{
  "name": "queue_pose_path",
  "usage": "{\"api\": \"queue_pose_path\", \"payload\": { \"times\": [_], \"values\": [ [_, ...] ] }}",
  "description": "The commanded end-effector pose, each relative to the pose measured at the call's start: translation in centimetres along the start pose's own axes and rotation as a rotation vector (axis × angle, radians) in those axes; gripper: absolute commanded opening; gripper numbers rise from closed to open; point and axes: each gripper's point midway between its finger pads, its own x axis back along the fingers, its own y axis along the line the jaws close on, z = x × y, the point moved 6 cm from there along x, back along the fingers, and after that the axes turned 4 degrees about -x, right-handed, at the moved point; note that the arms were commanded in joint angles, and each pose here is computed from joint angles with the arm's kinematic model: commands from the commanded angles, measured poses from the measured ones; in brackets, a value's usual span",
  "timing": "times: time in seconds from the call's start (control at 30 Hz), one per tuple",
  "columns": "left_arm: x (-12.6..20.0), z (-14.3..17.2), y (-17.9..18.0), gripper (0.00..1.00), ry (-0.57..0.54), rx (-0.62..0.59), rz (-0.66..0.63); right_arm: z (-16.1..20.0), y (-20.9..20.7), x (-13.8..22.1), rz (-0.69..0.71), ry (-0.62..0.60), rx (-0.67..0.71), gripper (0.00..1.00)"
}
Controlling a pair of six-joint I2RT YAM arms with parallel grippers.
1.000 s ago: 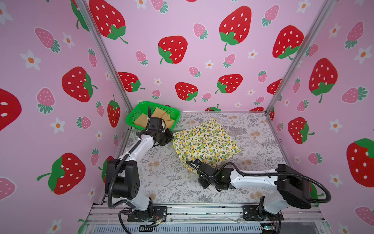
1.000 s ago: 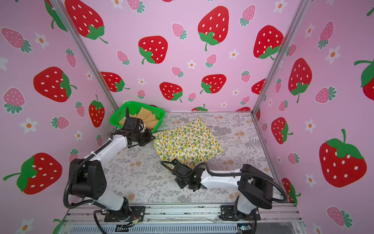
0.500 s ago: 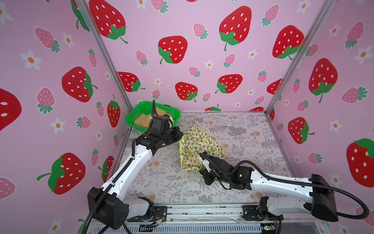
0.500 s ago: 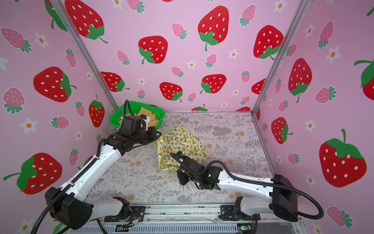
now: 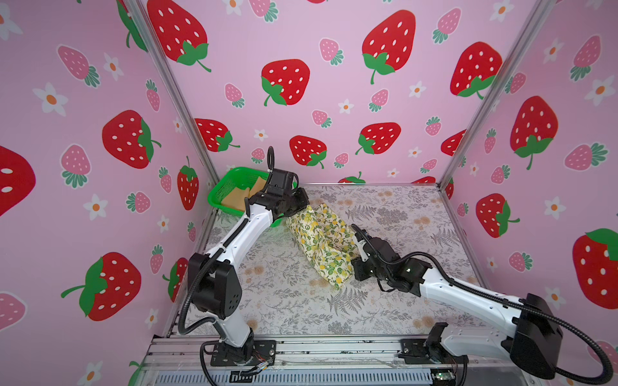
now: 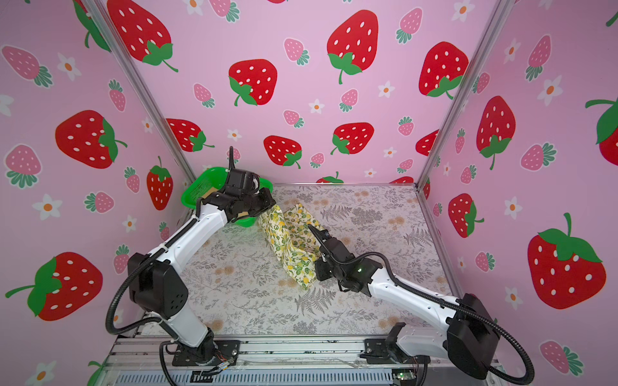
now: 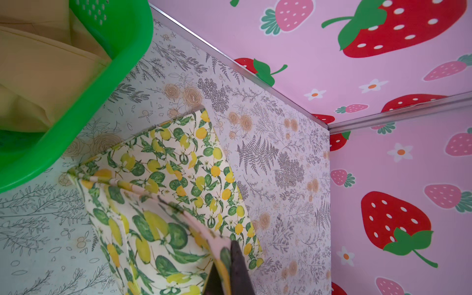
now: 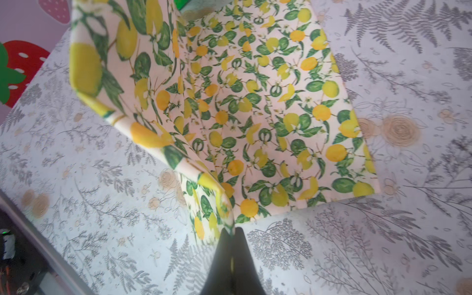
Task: Fold and stack skirts
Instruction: Fold the skirt at the center of the table.
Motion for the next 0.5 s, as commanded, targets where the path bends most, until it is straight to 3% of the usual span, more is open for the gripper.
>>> {"api": "queue_pose_path", "payload": {
  "times": [0.0,0.47],
  "values": [
    [-1.1,-2.5,-0.6,0.0,-0.039,0.016,-0.006,0.2,-1.3,-0.6,0.034,0.025,-0.008,0.0],
    [-10.7,-4.1,1.2,0.0,0.051,0.071,-0.038,-0.8,-6.0,-4.4,0.11,0.03,-0.089,0.0]
  ]
}}
